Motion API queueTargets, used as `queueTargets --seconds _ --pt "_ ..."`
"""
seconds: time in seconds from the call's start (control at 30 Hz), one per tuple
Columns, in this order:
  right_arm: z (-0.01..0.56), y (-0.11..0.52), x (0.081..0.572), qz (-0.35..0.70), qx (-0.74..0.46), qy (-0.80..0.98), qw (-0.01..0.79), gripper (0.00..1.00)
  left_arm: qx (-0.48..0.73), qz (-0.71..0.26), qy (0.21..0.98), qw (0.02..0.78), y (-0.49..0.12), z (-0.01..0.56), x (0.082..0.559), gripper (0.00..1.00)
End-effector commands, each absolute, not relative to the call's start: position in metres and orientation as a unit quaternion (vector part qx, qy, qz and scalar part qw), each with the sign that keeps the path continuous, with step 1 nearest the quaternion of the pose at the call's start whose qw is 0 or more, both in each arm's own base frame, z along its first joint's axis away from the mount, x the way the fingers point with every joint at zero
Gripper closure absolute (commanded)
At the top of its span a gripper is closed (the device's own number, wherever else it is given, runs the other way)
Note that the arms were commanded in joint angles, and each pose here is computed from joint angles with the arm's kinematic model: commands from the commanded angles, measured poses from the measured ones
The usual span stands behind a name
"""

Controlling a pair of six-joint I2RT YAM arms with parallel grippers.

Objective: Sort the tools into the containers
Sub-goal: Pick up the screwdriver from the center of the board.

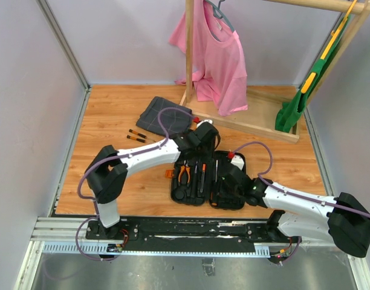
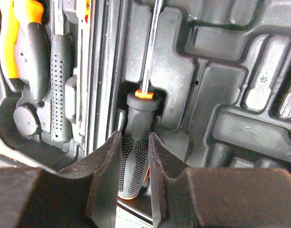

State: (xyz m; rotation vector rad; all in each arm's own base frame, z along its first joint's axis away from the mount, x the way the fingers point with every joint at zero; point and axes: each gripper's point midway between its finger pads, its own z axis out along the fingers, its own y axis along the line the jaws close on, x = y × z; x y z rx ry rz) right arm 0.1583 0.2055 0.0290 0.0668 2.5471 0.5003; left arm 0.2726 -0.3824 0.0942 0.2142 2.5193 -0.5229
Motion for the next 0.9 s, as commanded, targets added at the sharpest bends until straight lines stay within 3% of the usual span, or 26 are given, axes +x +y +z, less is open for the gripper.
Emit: queueTargets --seconds 0.0,0.43,0.67,0.73,0.87 --pt "-0.019 0.135 0.108 0.040 -0.056 0.982 0.175 0.99 0.065 -0.194 0.928 0.311 -0.355 0.127 0.276 0.59" --pt "-0.011 0.172 0.103 0.060 -0.217 0.963 0.148 0.99 -0.039 -0.125 0.927 0.350 -0.227 0.131 0.288 0.58" --pt "-0.015 0.185 0.092 0.068 -0.244 0.959 0.128 0.99 -0.066 -0.101 0.924 0.364 -0.191 0.135 0.287 0.58" --pt "-0.012 0.185 0.093 0.069 -0.242 0.959 0.133 0.96 -0.071 -0.093 0.922 0.370 -0.185 0.136 0.288 0.57" --pt "0.002 0.185 0.103 0.064 -0.224 0.959 0.163 0.81 -0.086 -0.080 0.919 0.377 -0.171 0.137 0.290 0.56"
